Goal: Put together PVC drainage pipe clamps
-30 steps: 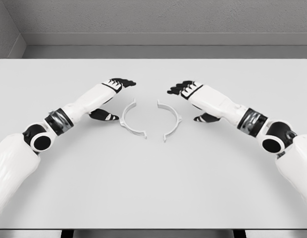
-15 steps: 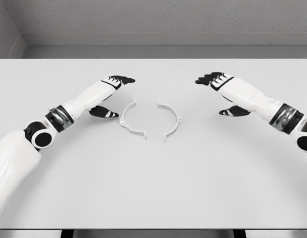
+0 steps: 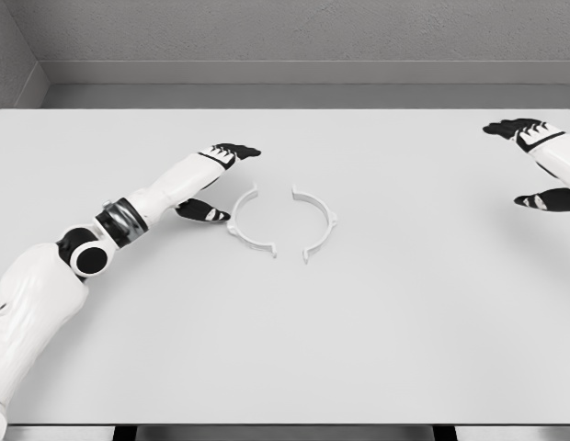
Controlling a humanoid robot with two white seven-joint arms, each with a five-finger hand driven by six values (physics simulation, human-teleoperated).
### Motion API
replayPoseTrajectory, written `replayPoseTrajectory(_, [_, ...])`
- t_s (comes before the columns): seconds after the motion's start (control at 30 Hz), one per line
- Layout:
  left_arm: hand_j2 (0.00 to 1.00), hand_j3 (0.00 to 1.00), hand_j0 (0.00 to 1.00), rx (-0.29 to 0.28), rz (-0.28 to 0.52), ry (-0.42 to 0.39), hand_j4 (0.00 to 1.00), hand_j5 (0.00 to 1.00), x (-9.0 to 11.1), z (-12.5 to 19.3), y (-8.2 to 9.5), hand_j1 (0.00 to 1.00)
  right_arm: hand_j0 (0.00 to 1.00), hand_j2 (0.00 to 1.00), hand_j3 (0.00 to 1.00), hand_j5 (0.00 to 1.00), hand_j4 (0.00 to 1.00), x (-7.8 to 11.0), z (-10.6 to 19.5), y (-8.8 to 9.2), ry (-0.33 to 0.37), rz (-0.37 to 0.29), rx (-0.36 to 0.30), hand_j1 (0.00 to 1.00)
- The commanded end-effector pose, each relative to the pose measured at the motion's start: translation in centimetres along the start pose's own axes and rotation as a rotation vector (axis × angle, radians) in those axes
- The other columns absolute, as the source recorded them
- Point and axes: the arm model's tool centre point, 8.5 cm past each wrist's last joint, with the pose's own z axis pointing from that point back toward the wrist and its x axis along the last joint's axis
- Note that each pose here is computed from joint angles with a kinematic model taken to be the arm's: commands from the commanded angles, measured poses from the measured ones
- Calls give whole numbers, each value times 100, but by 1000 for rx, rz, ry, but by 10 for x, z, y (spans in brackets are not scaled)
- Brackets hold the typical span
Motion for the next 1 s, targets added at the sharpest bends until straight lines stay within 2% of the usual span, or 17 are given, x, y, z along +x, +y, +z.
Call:
replayPoseTrajectory(0.0, [100, 100, 100, 6, 10, -6, 100, 100, 2, -2, -1, 100, 100, 100, 100, 100, 100, 0, 0, -1, -1, -5, -7, 100])
replayPoseTrajectory(0.6, [100, 100, 100, 3, 11, -29, 100, 100, 12, -10, -8, 100, 100, 100, 100, 100, 100, -1, 0, -2, 2, -1, -2, 100])
replayPoseTrajectory(0.97, [100, 100, 100, 5, 6, -9, 100, 100, 5, -10, -3, 100, 100, 100, 100, 100, 100, -1, 0, -2, 2, -1, -2, 100])
